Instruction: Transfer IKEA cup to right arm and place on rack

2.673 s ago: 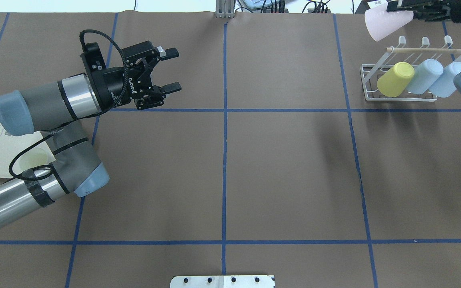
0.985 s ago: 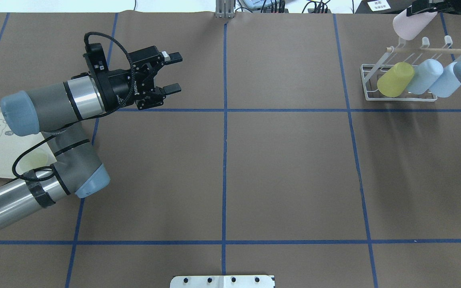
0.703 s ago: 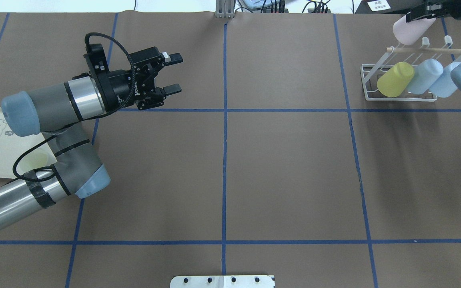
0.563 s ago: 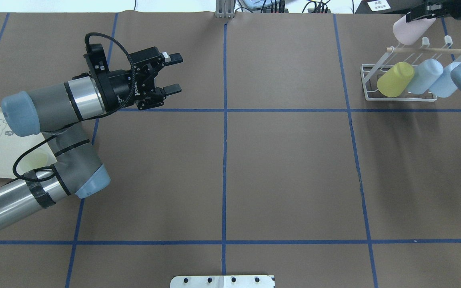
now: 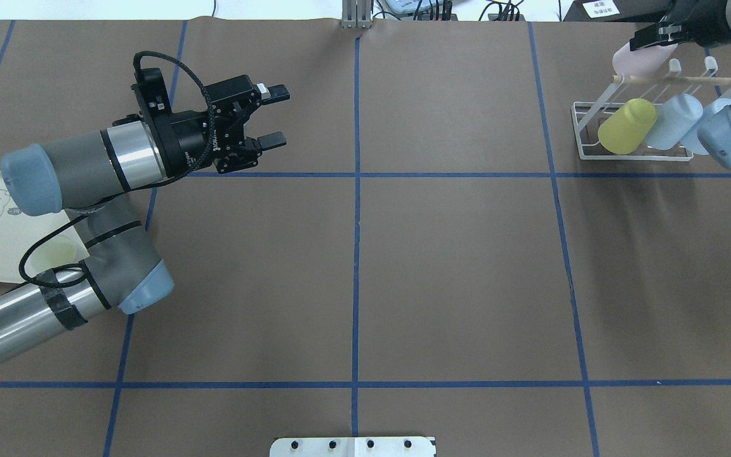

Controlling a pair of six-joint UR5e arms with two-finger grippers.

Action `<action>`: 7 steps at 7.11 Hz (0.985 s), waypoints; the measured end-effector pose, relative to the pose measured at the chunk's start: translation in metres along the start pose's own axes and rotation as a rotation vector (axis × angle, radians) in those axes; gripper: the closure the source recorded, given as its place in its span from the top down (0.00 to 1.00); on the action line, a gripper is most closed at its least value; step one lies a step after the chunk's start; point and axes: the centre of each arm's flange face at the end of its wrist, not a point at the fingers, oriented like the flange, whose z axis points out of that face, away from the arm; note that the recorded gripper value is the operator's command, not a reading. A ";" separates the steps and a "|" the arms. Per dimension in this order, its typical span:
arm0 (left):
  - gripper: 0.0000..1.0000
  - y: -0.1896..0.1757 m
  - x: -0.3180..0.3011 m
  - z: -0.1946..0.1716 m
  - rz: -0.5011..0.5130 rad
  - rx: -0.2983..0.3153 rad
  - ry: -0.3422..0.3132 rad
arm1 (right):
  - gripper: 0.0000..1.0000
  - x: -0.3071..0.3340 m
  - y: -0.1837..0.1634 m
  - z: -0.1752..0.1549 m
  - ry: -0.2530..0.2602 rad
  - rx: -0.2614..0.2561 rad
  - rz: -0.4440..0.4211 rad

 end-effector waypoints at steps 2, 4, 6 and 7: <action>1.00 -0.026 0.008 -0.008 0.106 -0.004 -0.094 | 0.95 0.000 0.001 0.003 0.002 -0.003 0.000; 1.00 -0.099 0.031 -0.060 0.224 -0.024 -0.240 | 0.96 -0.005 -0.002 -0.001 -0.009 0.000 0.000; 1.00 -0.171 0.045 -0.142 0.361 -0.078 -0.418 | 0.97 -0.012 -0.001 -0.012 -0.029 0.006 0.001; 1.00 -0.189 0.019 -0.183 0.434 -0.096 -0.510 | 0.97 -0.013 0.004 -0.017 -0.046 -0.002 0.000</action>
